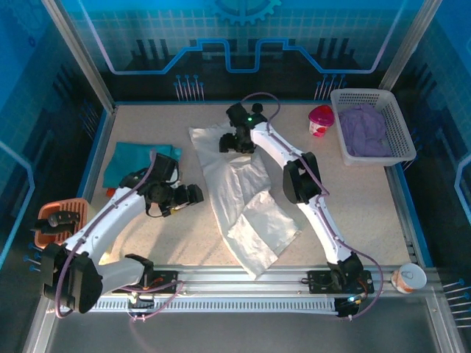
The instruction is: Fold and stack the t-shirts
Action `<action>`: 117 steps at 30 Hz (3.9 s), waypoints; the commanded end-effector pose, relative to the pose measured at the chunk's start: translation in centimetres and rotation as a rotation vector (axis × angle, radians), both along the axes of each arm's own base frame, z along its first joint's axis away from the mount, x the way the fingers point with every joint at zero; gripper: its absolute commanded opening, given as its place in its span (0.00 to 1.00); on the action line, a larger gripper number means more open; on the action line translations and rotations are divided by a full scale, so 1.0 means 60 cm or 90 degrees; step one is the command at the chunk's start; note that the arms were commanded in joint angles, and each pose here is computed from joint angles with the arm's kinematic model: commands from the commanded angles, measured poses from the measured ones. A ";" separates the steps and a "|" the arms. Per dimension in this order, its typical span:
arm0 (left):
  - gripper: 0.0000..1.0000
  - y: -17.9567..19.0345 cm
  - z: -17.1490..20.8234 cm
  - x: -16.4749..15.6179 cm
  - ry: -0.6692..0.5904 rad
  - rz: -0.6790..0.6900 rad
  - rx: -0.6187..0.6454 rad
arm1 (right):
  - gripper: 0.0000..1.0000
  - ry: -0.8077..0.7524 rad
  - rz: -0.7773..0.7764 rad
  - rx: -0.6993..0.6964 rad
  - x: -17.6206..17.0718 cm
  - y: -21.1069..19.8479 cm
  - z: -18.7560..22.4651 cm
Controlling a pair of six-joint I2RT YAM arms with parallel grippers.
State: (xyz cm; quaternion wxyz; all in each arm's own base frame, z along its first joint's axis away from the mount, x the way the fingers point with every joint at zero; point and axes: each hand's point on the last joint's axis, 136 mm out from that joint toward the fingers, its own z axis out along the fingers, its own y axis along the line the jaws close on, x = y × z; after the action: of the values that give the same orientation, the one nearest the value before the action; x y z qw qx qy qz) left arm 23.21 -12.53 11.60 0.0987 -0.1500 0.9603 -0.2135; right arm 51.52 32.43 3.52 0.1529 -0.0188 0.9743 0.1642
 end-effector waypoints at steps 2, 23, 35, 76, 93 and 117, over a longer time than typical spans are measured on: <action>0.83 -0.036 -0.021 0.009 0.015 -0.009 -0.030 | 0.78 0.014 -0.070 0.106 0.049 0.005 -0.035; 0.58 -0.197 -0.110 -0.088 0.141 -0.096 -0.080 | 0.95 -0.085 0.065 0.014 -0.125 -0.090 0.196; 0.53 -0.198 -0.130 -0.103 0.170 -0.103 -0.030 | 0.88 0.040 -0.043 -0.067 -0.390 -0.297 0.142; 0.59 -0.057 -0.157 0.310 0.134 -0.178 0.113 | 0.79 0.172 -0.129 0.061 -0.576 -0.317 0.019; 0.61 -0.147 -0.063 0.029 0.163 -0.162 -0.044 | 0.52 0.210 -0.052 0.063 -0.577 -0.262 -0.011; 0.45 -0.177 -0.145 -0.214 0.254 -0.093 -0.065 | 0.00 0.227 -0.020 0.024 -0.618 -0.269 -0.016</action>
State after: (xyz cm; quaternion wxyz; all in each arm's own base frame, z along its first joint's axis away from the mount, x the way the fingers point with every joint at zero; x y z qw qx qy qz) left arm 9.91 -22.39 2.71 -0.1298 -0.1017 0.9620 -0.2174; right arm 15.93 17.15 2.82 -0.0096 0.0297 0.9806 0.1937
